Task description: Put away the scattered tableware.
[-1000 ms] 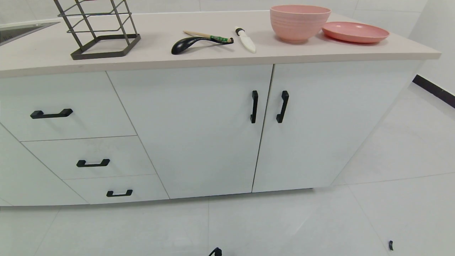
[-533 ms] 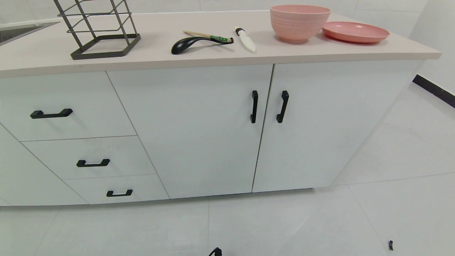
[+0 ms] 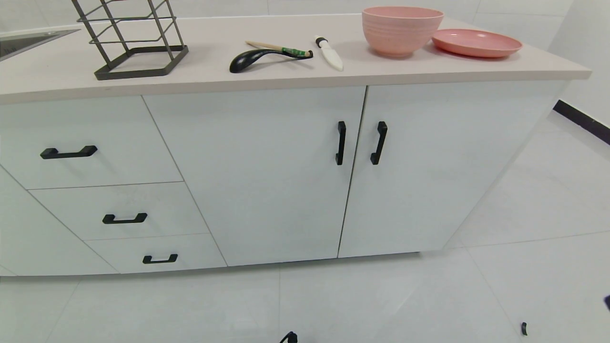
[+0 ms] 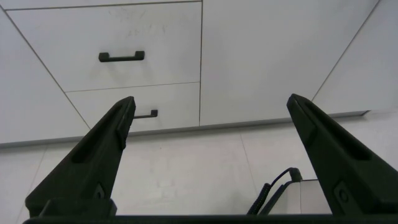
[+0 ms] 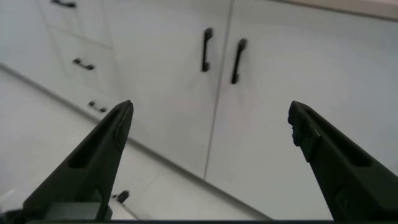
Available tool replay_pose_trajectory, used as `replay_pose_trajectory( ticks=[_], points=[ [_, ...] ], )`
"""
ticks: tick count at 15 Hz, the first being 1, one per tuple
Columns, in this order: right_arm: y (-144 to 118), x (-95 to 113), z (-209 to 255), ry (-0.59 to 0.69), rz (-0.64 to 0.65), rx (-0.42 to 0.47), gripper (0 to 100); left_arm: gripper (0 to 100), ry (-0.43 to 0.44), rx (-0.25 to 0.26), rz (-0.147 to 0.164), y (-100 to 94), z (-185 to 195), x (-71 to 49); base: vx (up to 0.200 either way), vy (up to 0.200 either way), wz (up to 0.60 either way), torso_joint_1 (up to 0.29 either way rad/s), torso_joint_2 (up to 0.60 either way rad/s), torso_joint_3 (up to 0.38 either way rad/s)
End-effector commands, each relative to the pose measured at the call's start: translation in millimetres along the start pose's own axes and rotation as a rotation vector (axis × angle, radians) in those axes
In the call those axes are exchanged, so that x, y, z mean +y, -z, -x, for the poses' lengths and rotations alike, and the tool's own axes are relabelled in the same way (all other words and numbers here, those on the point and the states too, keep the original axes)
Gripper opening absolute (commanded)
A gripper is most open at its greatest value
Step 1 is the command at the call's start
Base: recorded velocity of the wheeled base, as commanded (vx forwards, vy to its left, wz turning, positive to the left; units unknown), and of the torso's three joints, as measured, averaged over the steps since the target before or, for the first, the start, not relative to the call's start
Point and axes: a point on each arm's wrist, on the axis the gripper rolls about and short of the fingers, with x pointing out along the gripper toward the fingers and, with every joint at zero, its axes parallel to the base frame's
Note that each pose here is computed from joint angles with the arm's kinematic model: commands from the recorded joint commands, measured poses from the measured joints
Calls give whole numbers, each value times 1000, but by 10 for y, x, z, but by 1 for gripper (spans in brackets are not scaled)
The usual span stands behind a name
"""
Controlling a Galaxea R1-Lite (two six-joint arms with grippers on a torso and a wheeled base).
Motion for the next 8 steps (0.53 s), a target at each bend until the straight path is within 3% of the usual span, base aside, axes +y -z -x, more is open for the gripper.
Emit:
replay_pose_trajectory(
  ticks=[1,5,8],
  points=[
    [-8,-126,-482,-142,-50,111,100,100,0,1,0,0,-1,0,0,0,0,0,0,0],
    [-212,-241,-777,-103,-30,102,100,100,0,1,0,0,-1,0,0,0,0,0,0,0],
    [-140,-255,-844,-99,-40,143,100,100,0,1,-12,0,-1,0,0,0,0,0,0,0]
  ],
)
